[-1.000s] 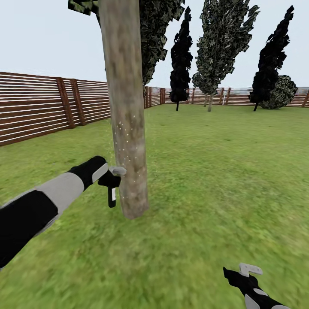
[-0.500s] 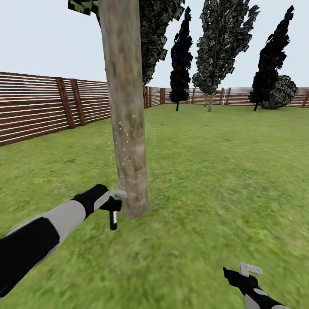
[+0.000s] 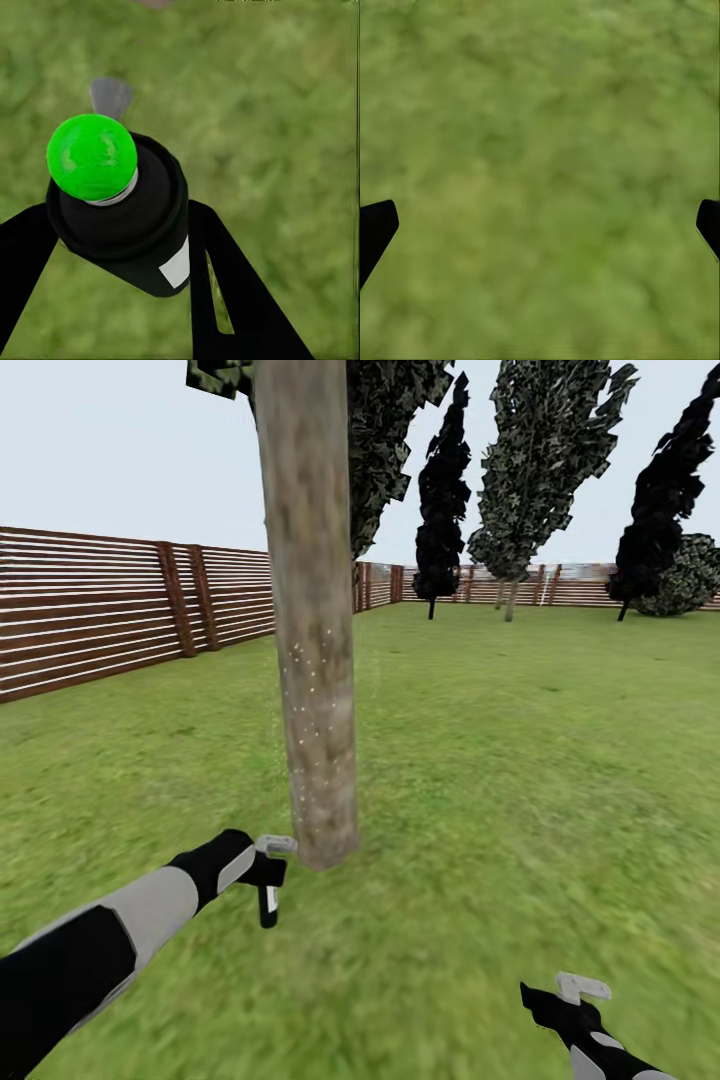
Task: In the garden, pick up the pesticide atomizer on the floor and spray pesticide onto both trees until each tree trunk is fully covered.
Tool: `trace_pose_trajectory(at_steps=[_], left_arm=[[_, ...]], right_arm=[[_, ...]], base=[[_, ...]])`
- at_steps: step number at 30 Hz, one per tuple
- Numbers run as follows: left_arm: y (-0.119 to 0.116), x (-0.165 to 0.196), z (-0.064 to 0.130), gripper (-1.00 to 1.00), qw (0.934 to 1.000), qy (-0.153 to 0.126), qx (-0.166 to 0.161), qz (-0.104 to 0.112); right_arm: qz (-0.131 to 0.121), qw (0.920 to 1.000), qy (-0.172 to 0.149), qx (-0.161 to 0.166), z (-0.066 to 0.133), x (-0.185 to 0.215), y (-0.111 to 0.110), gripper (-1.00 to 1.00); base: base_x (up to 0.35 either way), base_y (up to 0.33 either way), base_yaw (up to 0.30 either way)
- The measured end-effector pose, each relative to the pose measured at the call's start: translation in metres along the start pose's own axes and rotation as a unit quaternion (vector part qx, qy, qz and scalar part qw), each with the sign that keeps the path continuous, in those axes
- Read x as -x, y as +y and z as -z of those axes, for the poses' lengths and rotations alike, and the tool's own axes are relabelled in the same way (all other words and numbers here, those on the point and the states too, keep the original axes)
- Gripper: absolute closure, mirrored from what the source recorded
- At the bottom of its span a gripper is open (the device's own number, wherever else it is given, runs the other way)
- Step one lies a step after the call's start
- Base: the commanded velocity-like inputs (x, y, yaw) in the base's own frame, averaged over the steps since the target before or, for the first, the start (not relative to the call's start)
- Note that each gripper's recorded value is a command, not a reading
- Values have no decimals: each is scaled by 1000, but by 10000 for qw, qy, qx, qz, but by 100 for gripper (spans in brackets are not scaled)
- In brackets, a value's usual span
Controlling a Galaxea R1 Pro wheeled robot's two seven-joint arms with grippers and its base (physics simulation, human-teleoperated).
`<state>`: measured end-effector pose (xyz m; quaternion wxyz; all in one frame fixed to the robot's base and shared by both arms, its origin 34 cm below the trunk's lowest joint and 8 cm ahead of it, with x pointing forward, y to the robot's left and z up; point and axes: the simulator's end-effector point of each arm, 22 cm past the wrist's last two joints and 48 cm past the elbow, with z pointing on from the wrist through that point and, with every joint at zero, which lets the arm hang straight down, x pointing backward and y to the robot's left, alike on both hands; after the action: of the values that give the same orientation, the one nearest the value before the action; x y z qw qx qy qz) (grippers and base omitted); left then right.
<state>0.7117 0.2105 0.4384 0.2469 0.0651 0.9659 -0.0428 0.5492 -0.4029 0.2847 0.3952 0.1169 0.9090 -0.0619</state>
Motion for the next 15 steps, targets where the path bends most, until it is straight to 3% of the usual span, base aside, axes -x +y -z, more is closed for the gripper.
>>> trace_pose_trajectory(at_steps=[3,8,12,15], left_arm=[[-1,-2,-1,100,10000,9,-14,15],[-1,-2,-1,100,10000,13,-12,18],[-2,-3,-1,100,10000,18,-15,17],[-2,-3,-1,100,10000,18,-17,20]], right_arm=[[-1,10000,-3,2,0,0,0,-100],[1,10000,-2,9,0,0,1,-100],[-1,10000,2,7,0,0,1,-100],[1,10000,2,7,0,0,1,-100]], base=[[194,-254,28],[218,-265,212],[48,-315,217],[-16,-327,38]])
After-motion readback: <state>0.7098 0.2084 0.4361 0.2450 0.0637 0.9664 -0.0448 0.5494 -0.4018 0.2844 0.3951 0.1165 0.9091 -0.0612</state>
